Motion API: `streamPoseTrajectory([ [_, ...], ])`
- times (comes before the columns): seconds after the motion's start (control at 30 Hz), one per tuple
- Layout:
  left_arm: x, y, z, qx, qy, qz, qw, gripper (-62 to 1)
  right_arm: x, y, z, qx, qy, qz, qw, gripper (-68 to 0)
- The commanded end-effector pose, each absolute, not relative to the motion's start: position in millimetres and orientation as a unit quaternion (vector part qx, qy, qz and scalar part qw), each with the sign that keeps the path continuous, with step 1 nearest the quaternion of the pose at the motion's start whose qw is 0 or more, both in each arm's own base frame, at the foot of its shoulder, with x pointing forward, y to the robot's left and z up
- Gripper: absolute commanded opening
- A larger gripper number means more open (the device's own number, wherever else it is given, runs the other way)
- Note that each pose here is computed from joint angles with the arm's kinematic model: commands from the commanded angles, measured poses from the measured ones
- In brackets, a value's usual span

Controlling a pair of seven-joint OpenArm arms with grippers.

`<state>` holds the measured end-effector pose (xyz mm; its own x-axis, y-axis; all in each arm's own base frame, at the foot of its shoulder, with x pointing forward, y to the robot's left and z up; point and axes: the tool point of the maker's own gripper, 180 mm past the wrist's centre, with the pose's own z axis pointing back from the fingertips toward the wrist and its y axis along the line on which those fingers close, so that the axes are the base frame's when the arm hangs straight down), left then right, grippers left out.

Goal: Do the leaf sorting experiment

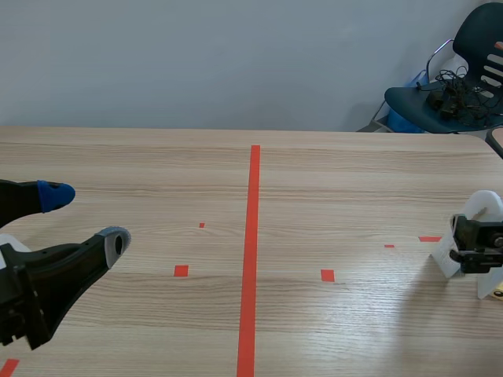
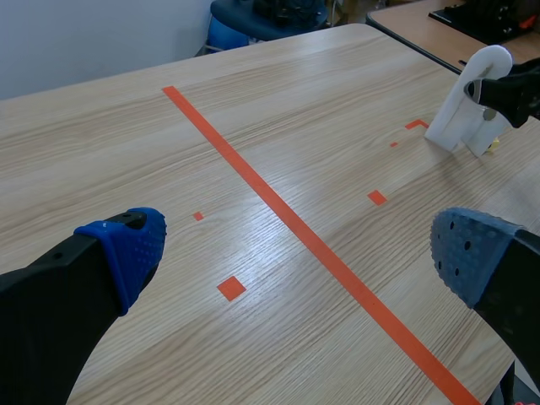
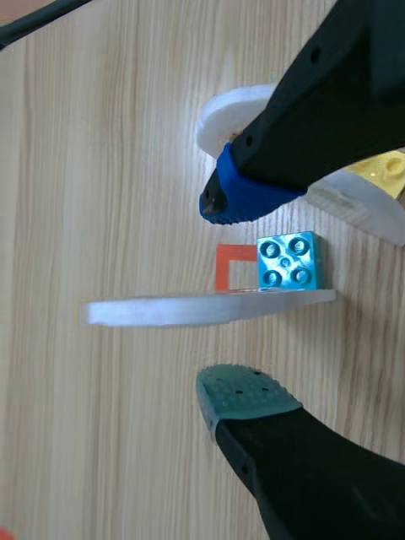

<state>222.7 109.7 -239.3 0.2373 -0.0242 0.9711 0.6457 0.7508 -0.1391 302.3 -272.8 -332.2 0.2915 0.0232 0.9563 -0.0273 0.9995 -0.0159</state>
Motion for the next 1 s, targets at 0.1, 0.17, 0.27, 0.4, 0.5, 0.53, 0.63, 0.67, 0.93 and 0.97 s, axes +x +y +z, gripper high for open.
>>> streamPoseTrajectory([
  [0.1,226,109,-229,-0.275,-0.59,-0.223,0.726,1.4,314,-291,-268,-0.019,-0.642,0.031,0.766,-27.4],
  [0.17,226,109,-229,-0.275,-0.59,-0.223,0.726,1.4,316,-288,-247,-0.022,-0.648,0.046,0.76,-25.2],
  [0.27,226,109,-229,-0.275,-0.59,-0.222,0.726,1.4,320,-274,-218,-0.029,-0.649,0.09,0.755,-23.1],
  [0.4,226,109,-229,-0.275,-0.59,-0.222,0.726,1.4,320,-253,-190,-0.035,-0.645,0.138,0.751,-13.1],
  [0.5,226,109,-229,-0.275,-0.59,-0.223,0.726,1.4,311,-236,-179,-0.016,-0.649,0.157,0.744,-2.6],
  [0.53,226,109,-229,-0.275,-0.59,-0.223,0.726,1.4,306,-230,-178,-0.007,-0.648,0.162,0.744,0.4],
  [0.63,226,109,-229,-0.275,-0.59,-0.223,0.726,1.4,289,-211,-181,0.021,-0.637,0.176,0.75,0.4],
  [0.67,226,109,-229,-0.275,-0.59,-0.223,0.726,1.4,282,-205,-182,0.03,-0.632,0.179,0.753,0.4],
  [0.93,226,109,-229,-0.275,-0.59,-0.223,0.726,1.4,247,-174,-192,0.071,-0.6,0.201,0.771,0.4],
  [0.97,226,109,-229,-0.275,-0.59,-0.223,0.726,1.4,247,-174,-192,0.072,-0.6,0.201,0.771,0.4],
])
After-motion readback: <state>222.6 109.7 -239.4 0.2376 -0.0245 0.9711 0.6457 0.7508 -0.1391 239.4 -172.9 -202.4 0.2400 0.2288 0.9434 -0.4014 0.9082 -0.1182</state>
